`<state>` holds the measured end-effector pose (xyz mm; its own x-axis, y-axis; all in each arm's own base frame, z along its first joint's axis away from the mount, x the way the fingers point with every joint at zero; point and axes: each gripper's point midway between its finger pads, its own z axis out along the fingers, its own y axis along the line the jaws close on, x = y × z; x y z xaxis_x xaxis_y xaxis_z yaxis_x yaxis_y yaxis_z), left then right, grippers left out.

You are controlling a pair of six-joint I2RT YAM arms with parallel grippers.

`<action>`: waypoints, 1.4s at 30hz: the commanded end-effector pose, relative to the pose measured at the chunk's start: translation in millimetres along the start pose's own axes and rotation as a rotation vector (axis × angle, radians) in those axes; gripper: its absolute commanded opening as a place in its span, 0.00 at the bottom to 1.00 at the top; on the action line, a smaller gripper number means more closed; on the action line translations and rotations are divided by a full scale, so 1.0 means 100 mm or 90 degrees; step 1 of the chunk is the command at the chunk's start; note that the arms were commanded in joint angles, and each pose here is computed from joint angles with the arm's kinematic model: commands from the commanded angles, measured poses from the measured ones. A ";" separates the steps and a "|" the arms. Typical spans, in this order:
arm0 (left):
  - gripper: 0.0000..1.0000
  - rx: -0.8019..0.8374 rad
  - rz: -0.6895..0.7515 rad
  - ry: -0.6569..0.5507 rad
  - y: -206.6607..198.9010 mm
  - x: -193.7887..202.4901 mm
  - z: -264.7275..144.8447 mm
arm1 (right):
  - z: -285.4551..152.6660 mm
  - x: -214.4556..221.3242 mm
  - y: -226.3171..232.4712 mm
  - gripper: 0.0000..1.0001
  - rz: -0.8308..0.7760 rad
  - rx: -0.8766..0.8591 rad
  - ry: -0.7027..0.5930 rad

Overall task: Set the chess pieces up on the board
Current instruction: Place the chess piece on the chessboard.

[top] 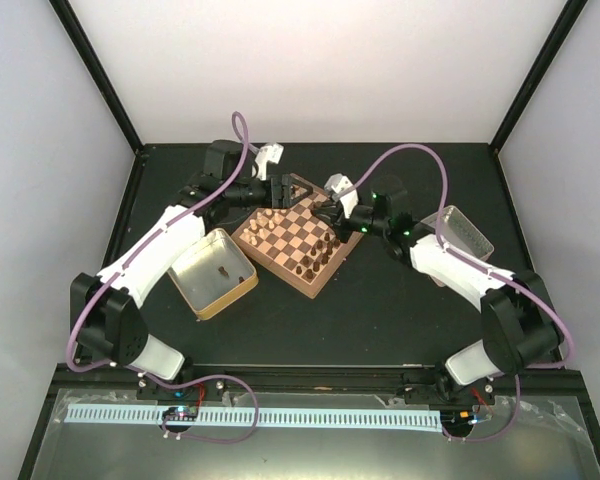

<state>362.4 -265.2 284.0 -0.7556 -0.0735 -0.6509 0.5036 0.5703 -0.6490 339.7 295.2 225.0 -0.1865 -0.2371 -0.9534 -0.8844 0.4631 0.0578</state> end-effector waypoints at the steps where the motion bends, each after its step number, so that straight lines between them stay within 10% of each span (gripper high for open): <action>1: 0.79 0.114 0.013 0.039 -0.30 0.09 0.00 | 0.11 -0.17 0.17 0.01 -0.086 -0.039 -0.013; 16: 0.43 0.149 -0.093 0.152 -0.18 0.40 0.21 | 0.21 -0.22 0.19 0.01 -0.098 -0.045 0.009; 42: 0.31 -0.019 -0.083 0.260 0.23 0.72 0.32 | 0.41 -0.05 -0.03 0.01 -0.141 0.052 0.160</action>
<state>344.6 -282.4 218.9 -0.9059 0.1373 -0.4005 0.4010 0.5818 -0.7076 342.7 324.1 187.3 -0.1759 -0.5600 -0.8096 -0.9091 0.4080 -0.0846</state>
